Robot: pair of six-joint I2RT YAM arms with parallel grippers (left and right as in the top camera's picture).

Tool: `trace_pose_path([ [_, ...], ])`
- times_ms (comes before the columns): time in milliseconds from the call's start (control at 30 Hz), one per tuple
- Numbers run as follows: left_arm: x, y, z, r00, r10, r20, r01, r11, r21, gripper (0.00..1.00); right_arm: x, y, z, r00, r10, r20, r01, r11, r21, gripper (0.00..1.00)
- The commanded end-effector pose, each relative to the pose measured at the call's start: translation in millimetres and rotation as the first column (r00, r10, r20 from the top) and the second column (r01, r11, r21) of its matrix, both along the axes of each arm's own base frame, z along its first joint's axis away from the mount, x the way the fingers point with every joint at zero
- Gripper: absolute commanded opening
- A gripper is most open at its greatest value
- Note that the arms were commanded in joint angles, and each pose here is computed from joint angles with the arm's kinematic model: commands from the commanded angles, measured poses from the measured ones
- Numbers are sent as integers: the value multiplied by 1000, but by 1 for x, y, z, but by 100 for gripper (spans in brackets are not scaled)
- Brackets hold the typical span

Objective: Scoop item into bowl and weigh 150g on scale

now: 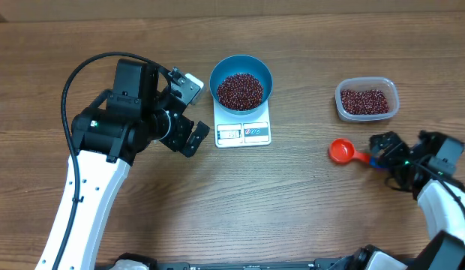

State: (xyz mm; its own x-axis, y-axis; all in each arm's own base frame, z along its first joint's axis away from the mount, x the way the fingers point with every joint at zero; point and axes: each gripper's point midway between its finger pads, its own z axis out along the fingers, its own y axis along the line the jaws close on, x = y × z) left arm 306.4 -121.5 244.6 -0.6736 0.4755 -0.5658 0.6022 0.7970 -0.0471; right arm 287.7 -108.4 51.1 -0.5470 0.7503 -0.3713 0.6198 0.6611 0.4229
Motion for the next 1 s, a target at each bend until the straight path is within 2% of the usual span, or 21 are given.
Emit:
trace_pose_path([
  [0, 1, -4, 8, 1000, -3, 10, 3, 1000, -25, 100, -2, -32, 23, 996, -89, -29, 83, 983, -162, 100],
  [100, 1, -4, 8, 1000, -3, 10, 3, 1000, -24, 100, -7, -23, 26, 995, -70, -76, 59, 989, -132, 100],
  [167, 1, -4, 8, 1000, -3, 10, 3, 1000, -24, 100, -4, -10, 30, 998, -6, -64, 1, 997, -77, 100],
  [333, 1, -4, 8, 1000, -3, 10, 3, 1000, -25, 100, 16, 35, 79, 963, 242, 117, -248, 968, 41, 100],
  [400, 1, -4, 8, 1000, -3, 10, 3, 1000, -25, 100, 21, 53, 111, 920, 319, 227, -338, 940, 49, 100],
  [567, 1, -4, 8, 1000, -3, 10, 3, 1000, -25, 100, 13, 99, 198, 728, 463, 506, -534, 846, -6, 100],
  [633, 1, -4, 8, 1000, -3, 11, 3, 1000, -25, 100, 3, 110, 219, 677, 482, 555, -558, 829, -39, 100],
  [733, 1, -4, 8, 1000, -3, 10, 3, 1000, -25, 100, -6, 115, 234, 645, 500, 578, -555, 826, -96, 100],
  [967, 1, -4, 8, 1000, -3, 10, 3, 1000, -24, 100, -12, 118, 238, 638, 504, 582, -554, 825, -108, 100],
])
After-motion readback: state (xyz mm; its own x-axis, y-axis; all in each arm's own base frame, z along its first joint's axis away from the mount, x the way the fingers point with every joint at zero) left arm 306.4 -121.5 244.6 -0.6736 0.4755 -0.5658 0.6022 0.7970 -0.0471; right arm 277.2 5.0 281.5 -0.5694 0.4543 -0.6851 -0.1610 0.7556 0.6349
